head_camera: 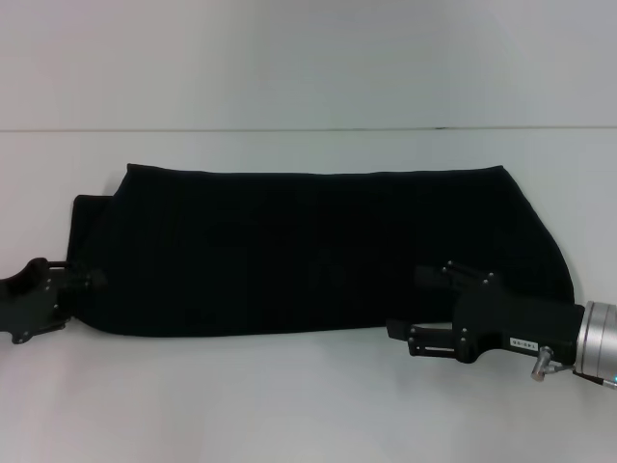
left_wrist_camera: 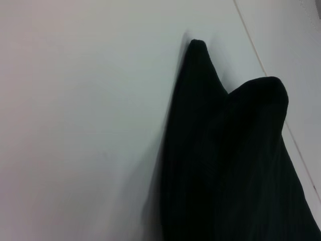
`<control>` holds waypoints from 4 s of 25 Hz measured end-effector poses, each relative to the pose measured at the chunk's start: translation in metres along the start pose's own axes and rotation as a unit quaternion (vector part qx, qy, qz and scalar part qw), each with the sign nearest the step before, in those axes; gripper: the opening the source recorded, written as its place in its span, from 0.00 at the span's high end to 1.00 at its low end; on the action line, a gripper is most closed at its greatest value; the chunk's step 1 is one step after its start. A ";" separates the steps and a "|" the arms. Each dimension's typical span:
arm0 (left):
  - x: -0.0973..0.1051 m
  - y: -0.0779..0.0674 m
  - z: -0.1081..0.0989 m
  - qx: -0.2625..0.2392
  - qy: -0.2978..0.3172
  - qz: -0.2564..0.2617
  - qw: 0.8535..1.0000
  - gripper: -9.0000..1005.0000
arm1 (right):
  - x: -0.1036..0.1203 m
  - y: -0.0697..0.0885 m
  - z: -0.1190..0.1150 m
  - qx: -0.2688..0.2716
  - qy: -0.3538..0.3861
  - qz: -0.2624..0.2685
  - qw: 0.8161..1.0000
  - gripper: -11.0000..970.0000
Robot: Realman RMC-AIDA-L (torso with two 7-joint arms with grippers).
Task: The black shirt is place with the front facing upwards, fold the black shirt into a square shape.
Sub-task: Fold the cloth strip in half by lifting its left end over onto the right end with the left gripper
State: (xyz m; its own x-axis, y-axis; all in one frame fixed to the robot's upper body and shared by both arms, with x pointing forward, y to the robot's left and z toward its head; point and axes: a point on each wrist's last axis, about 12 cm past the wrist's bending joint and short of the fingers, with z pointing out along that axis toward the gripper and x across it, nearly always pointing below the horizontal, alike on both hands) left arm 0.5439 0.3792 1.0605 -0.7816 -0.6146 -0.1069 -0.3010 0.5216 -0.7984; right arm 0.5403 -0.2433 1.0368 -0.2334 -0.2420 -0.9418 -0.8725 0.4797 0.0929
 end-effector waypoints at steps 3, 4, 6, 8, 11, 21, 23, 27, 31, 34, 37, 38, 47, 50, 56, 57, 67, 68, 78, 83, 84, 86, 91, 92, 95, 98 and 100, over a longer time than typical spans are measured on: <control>0.000 -0.001 0.001 -0.001 0.001 0.005 1.000 0.34 | 0.000 0.000 0.000 -0.001 0.001 -0.001 1.000 0.02; 0.000 -0.001 0.001 -0.002 0.001 0.006 1.000 0.38 | 0.000 0.001 0.000 -0.003 0.003 -0.001 1.000 0.02; 0.000 -0.002 0.002 -0.002 0.000 0.006 1.000 0.46 | 0.001 0.001 0.001 -0.007 0.008 -0.005 1.000 0.02; -0.001 -0.002 0.002 -0.003 -0.002 0.007 1.000 0.55 | 0.002 0.002 0.001 -0.013 0.014 -0.011 1.000 0.02; -0.002 -0.002 0.002 -0.003 -0.004 0.008 1.000 0.67 | 0.003 0.005 0.002 -0.029 0.025 -0.023 0.999 0.02; -0.005 -0.002 0.001 -0.002 -0.021 0.015 1.000 0.96 | 0.002 0.005 0.003 -0.029 0.027 -0.029 0.999 0.02; -0.007 -0.001 0.000 -0.003 -0.030 0.018 0.999 0.95 | 0.002 0.004 0.003 -0.026 0.024 -0.026 0.999 0.02; -0.016 0.003 -0.010 -0.006 -0.061 0.020 0.998 0.95 | 0.002 0.003 0.001 -0.018 0.020 -0.019 0.999 0.02; -0.027 0.010 -0.029 -0.008 -0.107 0.011 0.994 0.94 | 0.004 0.001 -0.003 -0.005 0.012 -0.010 1.000 0.02; -0.034 0.017 -0.043 -0.004 -0.140 0.000 0.990 0.93 | 0.006 0.001 -0.006 0.002 0.009 -0.004 1.000 0.02; -0.037 0.021 -0.053 0.002 -0.162 -0.011 0.987 0.93 | 0.008 0.002 -0.008 0.006 0.009 0.001 1.000 0.02; -0.037 0.021 -0.054 0.005 -0.165 -0.012 0.986 0.93 | 0.008 0.001 -0.008 0.007 0.008 0.002 1.000 0.02; -0.038 -0.023 -0.042 0.130 -0.138 0.015 0.982 0.91 | 0.012 0.001 -0.014 0.023 0.000 0.014 1.000 0.02; -0.039 -0.055 -0.024 0.179 -0.113 0.041 0.976 0.91 | 0.014 0.001 -0.017 0.029 -0.004 0.020 0.999 0.02; -0.028 -0.129 0.030 0.251 -0.045 0.102 0.961 0.90 | 0.020 0.001 -0.026 0.049 -0.010 0.035 0.998 0.02; -0.023 -0.143 0.041 0.260 -0.030 0.115 0.958 0.90 | 0.021 0.001 -0.028 0.053 -0.011 0.037 0.998 0.02; 0.068 -0.190 0.133 0.256 0.102 0.181 0.944 0.88 | 0.031 0.002 -0.040 0.084 -0.019 0.059 0.994 0.02; 0.076 -0.185 0.138 0.251 0.112 0.179 0.945 0.88 | 0.032 0.002 -0.040 0.086 -0.018 0.060 0.994 0.02; 0.120 -0.136 0.155 0.222 0.148 0.129 0.955 0.86 | 0.035 -0.002 -0.036 0.112 -0.017 0.075 0.991 0.03; 0.120 -0.135 0.154 0.223 0.145 0.132 0.955 0.85 | 0.029 -0.011 -0.027 0.139 -0.023 0.083 0.986 0.03; 0.120 -0.135 0.154 0.224 0.145 0.133 0.955 0.85 | 0.026 -0.015 -0.024 0.147 -0.026 0.082 0.985 0.03; 0.120 -0.136 0.154 0.224 0.145 0.137 0.954 0.85 | 0.019 -0.022 -0.018 0.161 -0.033 0.078 0.983 0.03; 0.121 -0.136 0.155 0.225 0.145 0.141 0.953 0.84 | -0.004 -0.038 0.010 0.173 -0.025 0.061 0.983 0.03; 0.121 -0.136 0.155 0.226 0.145 0.142 0.953 0.84 | -0.007 -0.040 0.015 0.174 -0.022 0.059 0.983 0.03; 0.122 -0.133 0.154 0.225 0.145 0.140 0.953 0.83 | -0.018 -0.044 0.032 0.175 -0.012 0.057 0.983 0.03; 0.124 -0.130 0.154 0.224 0.146 0.141 0.953 0.83 | -0.026 -0.045 0.042 0.173 -0.014 0.057 0.983 0.03; 0.125 -0.129 0.154 0.223 0.148 0.142 0.953 0.83 | -0.031 -0.047 0.045 0.176 -0.023 0.060 0.982 0.03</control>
State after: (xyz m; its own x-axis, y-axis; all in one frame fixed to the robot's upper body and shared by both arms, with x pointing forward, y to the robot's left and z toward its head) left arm 0.5692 0.1436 1.0590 -0.9369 -0.2573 -0.2365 0.1561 0.2974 -0.9419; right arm 0.6074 -0.2202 1.0469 -0.2987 -0.1321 -0.9452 -0.6357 0.7662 0.0938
